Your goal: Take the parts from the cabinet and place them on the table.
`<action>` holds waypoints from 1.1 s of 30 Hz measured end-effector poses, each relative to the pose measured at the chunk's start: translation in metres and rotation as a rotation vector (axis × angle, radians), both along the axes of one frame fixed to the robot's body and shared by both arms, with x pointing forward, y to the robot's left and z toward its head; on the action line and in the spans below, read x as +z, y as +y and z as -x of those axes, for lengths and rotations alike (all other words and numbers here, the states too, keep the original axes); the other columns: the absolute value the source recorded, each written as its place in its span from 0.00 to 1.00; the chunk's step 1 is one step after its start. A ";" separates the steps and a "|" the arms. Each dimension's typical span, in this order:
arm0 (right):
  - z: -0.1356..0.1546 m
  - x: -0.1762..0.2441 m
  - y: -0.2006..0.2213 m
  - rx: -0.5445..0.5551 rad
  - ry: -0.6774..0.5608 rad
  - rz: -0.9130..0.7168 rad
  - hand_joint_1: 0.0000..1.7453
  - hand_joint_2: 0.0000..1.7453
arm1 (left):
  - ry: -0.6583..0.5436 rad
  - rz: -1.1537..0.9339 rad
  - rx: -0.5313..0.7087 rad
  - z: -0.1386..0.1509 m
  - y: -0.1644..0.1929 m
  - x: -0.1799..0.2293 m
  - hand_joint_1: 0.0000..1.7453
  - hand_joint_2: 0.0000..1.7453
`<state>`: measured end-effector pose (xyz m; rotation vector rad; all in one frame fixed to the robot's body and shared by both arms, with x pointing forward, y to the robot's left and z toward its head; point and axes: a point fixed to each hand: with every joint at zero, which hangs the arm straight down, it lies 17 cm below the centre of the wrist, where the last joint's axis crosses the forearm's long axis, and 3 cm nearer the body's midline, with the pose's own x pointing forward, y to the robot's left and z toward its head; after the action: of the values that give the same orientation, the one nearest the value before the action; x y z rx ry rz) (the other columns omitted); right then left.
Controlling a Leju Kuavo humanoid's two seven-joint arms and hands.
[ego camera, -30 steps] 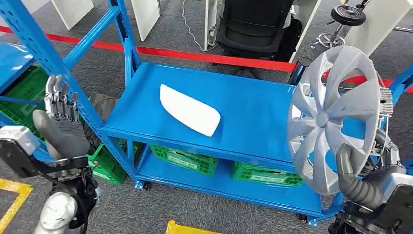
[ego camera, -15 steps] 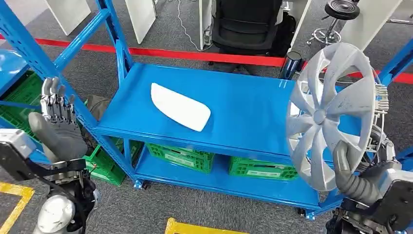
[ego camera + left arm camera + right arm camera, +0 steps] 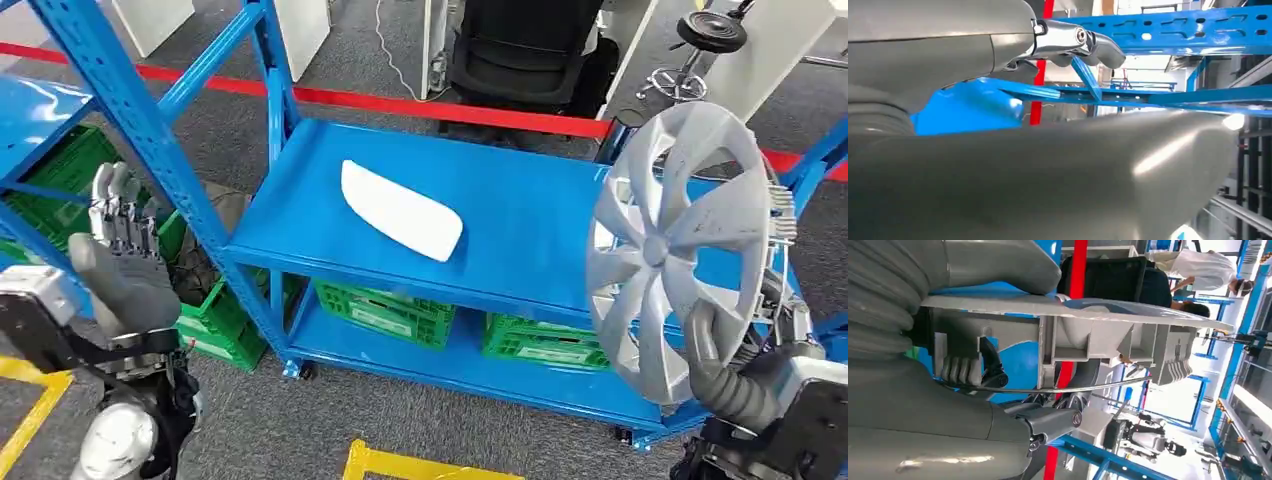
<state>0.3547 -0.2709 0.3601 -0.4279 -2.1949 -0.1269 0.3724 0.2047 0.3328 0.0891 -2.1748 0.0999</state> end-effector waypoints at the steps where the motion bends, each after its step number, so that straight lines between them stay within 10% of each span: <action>1: 0.000 -0.001 0.000 0.002 0.003 -0.003 1.00 1.00 | 0.005 -0.001 0.001 0.000 0.000 -0.002 0.00 0.00; 33: -0.002 -0.009 0.001 0.018 0.017 -0.042 1.00 1.00 | -0.012 -0.003 -0.030 0.001 -0.004 0.011 0.00 0.00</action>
<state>0.3569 -0.2696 0.3510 -0.3843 -2.1749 -0.1589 0.3713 0.2003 0.3437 0.0580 -2.1880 0.0806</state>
